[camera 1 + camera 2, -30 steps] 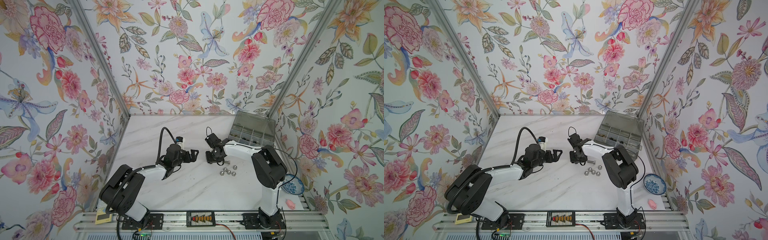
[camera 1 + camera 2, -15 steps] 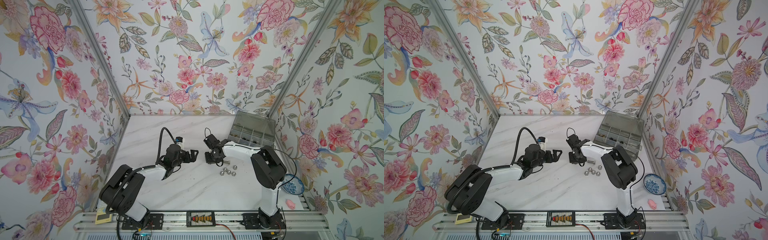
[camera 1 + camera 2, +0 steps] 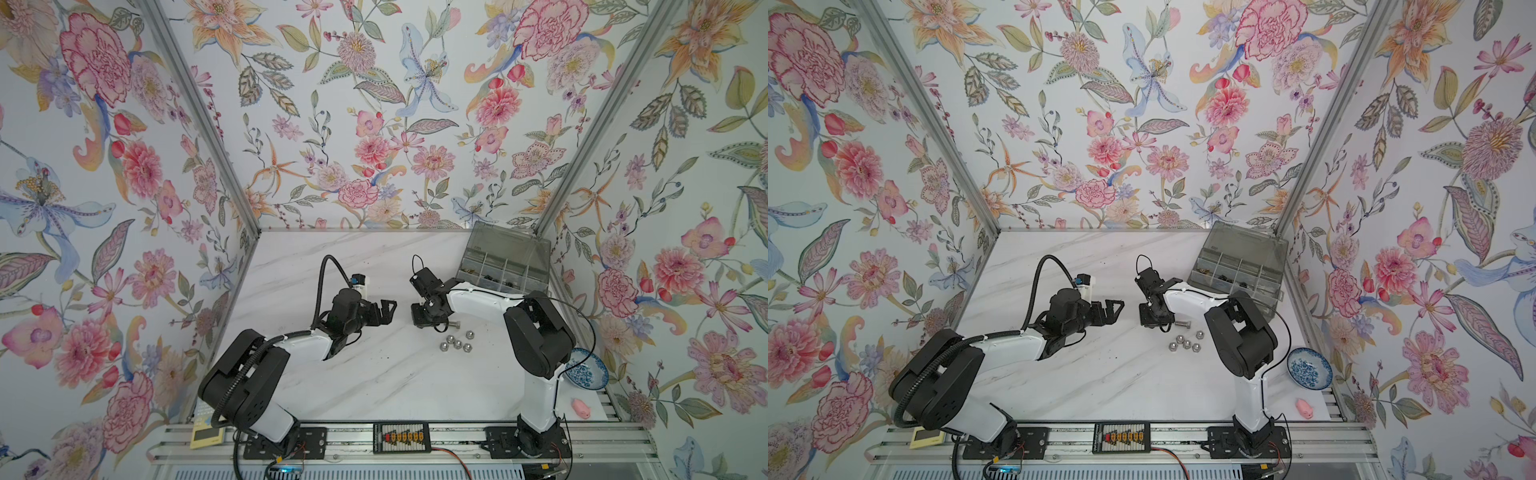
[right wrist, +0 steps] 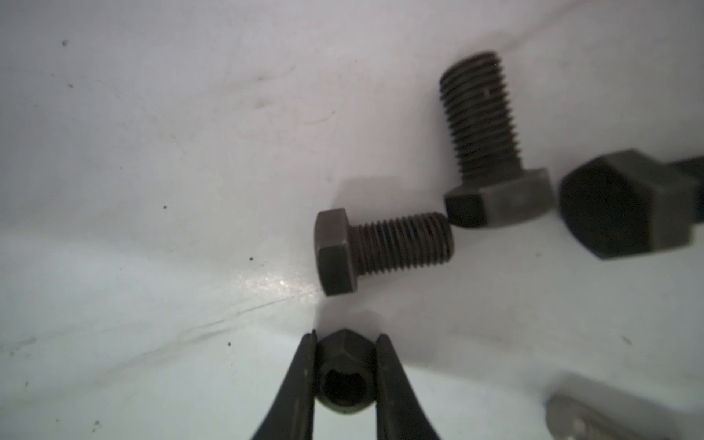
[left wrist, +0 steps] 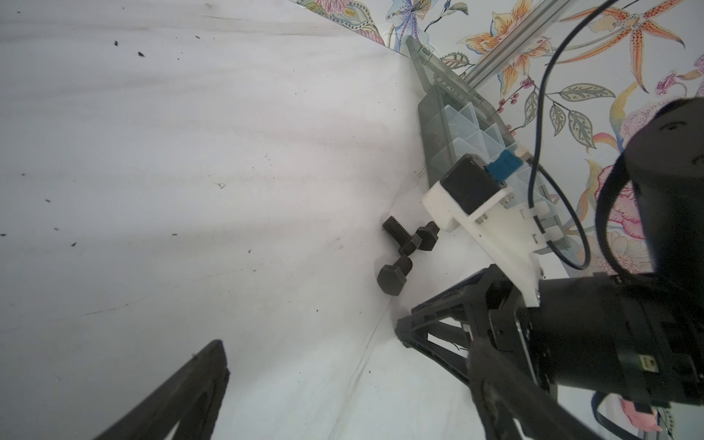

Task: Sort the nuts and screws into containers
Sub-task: 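Close the right gripper on the black hex nut and lift it, then carry the black hex nut with the right gripper over the box compartment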

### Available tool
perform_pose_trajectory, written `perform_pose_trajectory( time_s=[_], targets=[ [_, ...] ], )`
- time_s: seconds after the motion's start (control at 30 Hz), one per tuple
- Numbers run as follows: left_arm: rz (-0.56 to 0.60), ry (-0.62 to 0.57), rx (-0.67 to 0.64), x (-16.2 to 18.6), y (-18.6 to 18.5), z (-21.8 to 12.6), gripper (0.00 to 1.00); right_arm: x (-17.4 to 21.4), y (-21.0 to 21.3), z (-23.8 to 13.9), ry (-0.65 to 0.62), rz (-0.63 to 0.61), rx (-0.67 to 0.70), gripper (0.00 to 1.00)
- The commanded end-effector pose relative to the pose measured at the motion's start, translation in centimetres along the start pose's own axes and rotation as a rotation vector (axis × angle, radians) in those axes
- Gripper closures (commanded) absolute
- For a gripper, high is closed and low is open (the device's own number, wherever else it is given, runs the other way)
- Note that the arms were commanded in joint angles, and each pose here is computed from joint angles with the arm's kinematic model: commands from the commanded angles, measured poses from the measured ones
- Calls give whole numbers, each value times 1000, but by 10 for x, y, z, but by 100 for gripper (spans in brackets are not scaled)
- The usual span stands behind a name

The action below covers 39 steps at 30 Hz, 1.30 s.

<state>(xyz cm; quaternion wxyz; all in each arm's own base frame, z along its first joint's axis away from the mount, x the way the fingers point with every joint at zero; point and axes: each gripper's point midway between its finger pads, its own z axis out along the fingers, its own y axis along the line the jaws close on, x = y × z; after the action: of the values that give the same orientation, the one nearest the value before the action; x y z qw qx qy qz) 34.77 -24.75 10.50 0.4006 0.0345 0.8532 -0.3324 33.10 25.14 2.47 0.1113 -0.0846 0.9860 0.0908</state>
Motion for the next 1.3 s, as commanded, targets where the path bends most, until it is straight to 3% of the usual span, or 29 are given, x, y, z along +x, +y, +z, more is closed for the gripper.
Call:
perform_pose_trajectory(
  time_s=[0.0,0.17,0.73,0.97,1.27],
  targets=[
    [-5,-26,26,-8,-4,-5,0,-10,-17,-28,-28,17,-25,93],
    [-3,-29,29,-10,-5,-5,1,-35,-53,-59,-107,82,-52,93],
    [-2,-36,31,-14,-7,-5,1,-97,-272,-131,-319,466,130,92],
    [-3,-38,31,-14,-8,-6,1,-108,-318,-124,-318,544,165,92],
    [-3,-47,21,-15,-6,-10,1,-116,-336,-101,-287,566,162,92]
  ],
)
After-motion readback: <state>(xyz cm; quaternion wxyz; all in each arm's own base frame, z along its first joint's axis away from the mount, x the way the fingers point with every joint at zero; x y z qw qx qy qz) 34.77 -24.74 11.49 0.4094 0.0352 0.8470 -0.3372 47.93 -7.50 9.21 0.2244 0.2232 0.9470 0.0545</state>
